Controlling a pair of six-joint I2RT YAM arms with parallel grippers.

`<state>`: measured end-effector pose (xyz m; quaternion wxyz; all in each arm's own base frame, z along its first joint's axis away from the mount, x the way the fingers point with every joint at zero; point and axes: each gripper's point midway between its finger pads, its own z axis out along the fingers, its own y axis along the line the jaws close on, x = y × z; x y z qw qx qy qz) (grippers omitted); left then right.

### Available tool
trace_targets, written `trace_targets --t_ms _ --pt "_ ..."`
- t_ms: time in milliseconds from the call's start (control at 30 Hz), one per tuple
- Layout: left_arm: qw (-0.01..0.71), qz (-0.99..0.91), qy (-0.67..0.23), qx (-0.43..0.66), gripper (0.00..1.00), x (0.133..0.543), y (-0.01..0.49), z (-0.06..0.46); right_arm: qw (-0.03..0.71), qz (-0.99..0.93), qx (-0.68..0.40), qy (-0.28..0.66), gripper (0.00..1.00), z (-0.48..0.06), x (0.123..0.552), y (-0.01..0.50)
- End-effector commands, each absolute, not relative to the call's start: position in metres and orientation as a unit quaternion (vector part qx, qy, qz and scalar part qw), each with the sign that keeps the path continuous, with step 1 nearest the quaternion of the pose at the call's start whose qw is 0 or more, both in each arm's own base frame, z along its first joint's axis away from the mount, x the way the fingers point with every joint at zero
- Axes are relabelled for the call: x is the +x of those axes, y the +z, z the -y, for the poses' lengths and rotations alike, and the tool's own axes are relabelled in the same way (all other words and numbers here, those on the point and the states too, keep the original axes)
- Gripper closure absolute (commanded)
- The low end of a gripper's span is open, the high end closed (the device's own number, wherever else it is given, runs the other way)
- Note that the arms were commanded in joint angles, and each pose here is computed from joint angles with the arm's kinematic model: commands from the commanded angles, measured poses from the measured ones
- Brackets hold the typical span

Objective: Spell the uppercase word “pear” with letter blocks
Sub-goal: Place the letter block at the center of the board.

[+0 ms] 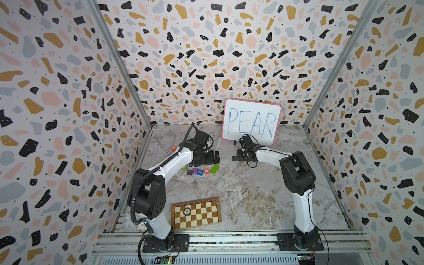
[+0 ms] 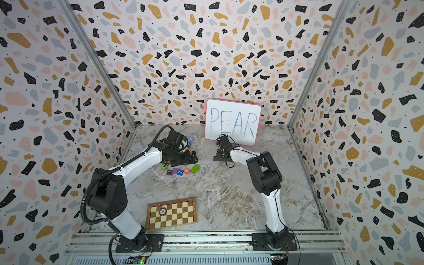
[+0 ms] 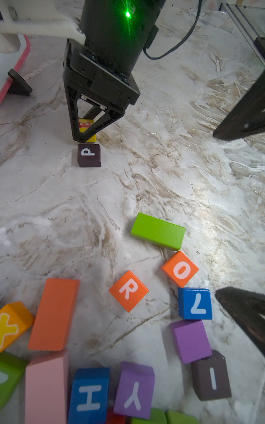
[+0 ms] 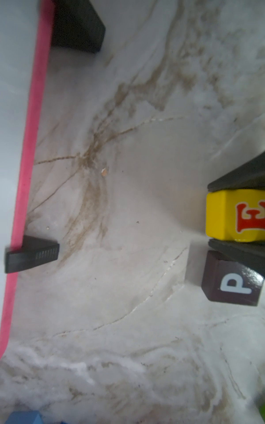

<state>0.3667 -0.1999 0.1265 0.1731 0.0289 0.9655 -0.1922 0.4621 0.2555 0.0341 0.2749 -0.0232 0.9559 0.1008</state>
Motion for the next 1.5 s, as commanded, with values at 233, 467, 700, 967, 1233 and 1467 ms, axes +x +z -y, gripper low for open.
trace_targets --t_ms 233,467,700,967,1233,1467 --pt "0.173 -0.964 -0.200 0.024 0.01 0.3636 0.1308 0.1974 0.270 -0.959 -0.007 0.083 0.68 -0.2545 0.4584 0.0359" --pt "0.176 -0.964 -0.199 0.022 0.01 0.3628 0.1319 0.1955 0.263 -0.962 -0.001 0.073 0.63 -0.2538 0.4580 0.0334" --pt "0.177 -0.963 -0.203 0.019 0.01 0.3633 0.1323 0.1966 0.264 -0.962 0.003 0.072 0.58 -0.2532 0.4580 0.0350" --pt "0.176 -0.962 -0.208 0.017 0.01 0.3629 0.1323 0.1980 0.268 -0.961 0.009 0.072 0.61 -0.2526 0.4598 0.0363" --pt "0.176 -0.962 -0.208 0.013 0.01 0.3628 0.1316 0.1975 0.267 -0.961 0.028 0.067 0.68 -0.2517 0.4569 0.0356" --pt "0.177 -0.961 -0.211 0.013 0.01 0.3625 0.1324 0.1979 0.265 -0.962 0.029 0.060 0.69 -0.2552 0.4521 0.0333"
